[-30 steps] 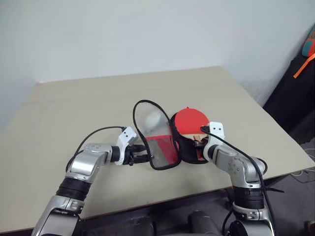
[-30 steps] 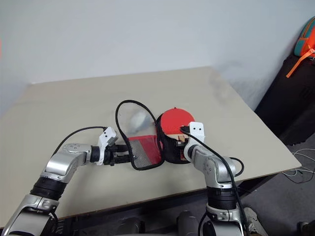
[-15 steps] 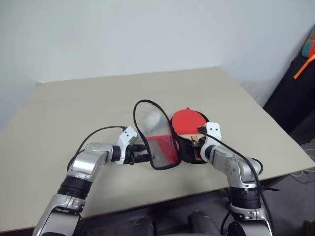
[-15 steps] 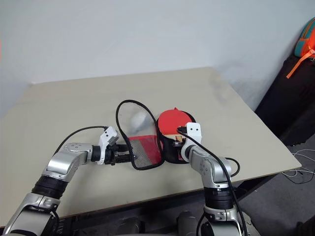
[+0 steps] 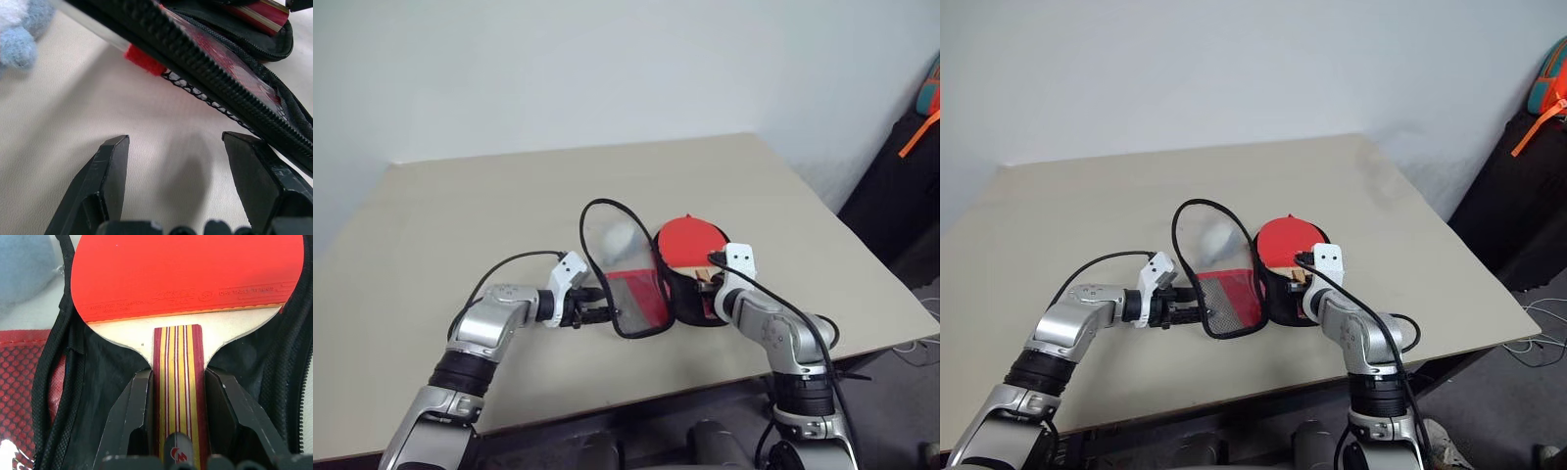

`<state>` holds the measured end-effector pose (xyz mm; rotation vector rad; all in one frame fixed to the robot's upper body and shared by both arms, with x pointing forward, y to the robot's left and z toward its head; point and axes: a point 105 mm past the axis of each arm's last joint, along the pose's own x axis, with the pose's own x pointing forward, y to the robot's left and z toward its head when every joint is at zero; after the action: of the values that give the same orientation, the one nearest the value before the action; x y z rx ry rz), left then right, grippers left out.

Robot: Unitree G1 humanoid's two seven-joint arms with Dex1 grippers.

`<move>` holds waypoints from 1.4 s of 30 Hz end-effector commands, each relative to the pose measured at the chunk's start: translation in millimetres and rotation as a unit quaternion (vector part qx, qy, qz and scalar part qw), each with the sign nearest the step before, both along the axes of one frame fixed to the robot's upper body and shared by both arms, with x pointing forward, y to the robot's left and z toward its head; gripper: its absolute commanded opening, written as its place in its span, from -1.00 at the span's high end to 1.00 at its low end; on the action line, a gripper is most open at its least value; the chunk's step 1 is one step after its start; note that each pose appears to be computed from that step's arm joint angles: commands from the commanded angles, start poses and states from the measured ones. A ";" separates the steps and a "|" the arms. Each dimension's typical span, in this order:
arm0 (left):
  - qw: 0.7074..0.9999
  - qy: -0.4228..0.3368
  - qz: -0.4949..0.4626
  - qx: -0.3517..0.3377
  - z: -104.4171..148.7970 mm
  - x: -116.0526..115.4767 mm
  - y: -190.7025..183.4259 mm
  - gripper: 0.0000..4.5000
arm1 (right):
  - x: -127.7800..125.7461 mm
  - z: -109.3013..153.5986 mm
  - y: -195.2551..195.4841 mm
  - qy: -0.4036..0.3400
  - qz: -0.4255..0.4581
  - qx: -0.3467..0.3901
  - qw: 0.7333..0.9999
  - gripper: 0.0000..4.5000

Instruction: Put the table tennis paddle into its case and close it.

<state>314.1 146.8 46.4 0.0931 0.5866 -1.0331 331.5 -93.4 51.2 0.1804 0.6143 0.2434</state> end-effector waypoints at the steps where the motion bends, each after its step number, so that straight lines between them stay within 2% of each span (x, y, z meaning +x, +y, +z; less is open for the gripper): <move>1: 1.000 -0.016 -0.001 0.001 7.8 4.8 -1.5 -0.45 | -3.7 -8.3 -8.7 0.019 -0.017 -0.014 1.000 0.49; 5: 1.000 -0.015 0.002 0.000 7.4 4.0 -1.0 -0.45 | -3.1 -10.1 -8.4 0.023 -0.022 -0.011 0.999 0.49; 14: 1.000 -0.026 0.000 -0.008 13.0 6.7 -3.4 -0.45 | -8.2 -6.3 5.4 0.029 0.028 0.009 0.999 -0.84; 18: 0.999 -0.037 -0.002 -0.027 21.1 7.7 -8.5 -0.45 | -13.5 14.0 -4.8 -0.009 0.077 -0.006 0.997 -0.84; 23: 0.996 -0.050 -0.003 -0.074 36.2 10.0 -24.8 -0.45 | -11.5 74.2 -46.0 -0.125 0.102 0.021 0.987 -0.84; 25: 0.994 -0.046 -0.001 -0.096 42.4 13.5 -32.2 -0.45 | -8.7 85.8 -67.0 -0.139 0.097 0.018 0.985 -0.84; 31: 0.988 -0.051 0.011 -0.143 55.4 32.4 -66.0 -0.45 | 23.7 90.2 -127.9 -0.150 -0.044 -0.019 0.987 -0.84; 37: 0.984 -0.018 0.005 -0.180 55.7 35.4 -103.6 -0.45 | 37.0 64.6 -150.1 -0.118 -0.138 -0.043 0.982 -0.84; 42: 0.982 0.028 0.028 -0.182 53.3 31.4 -95.5 -0.45 | 35.7 61.0 -163.1 -0.124 -0.179 -0.050 0.975 -0.84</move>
<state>341.8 47.3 80.8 -0.2588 0.4798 -1.0784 364.9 -244.6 94.3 0.1618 0.4171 -0.0632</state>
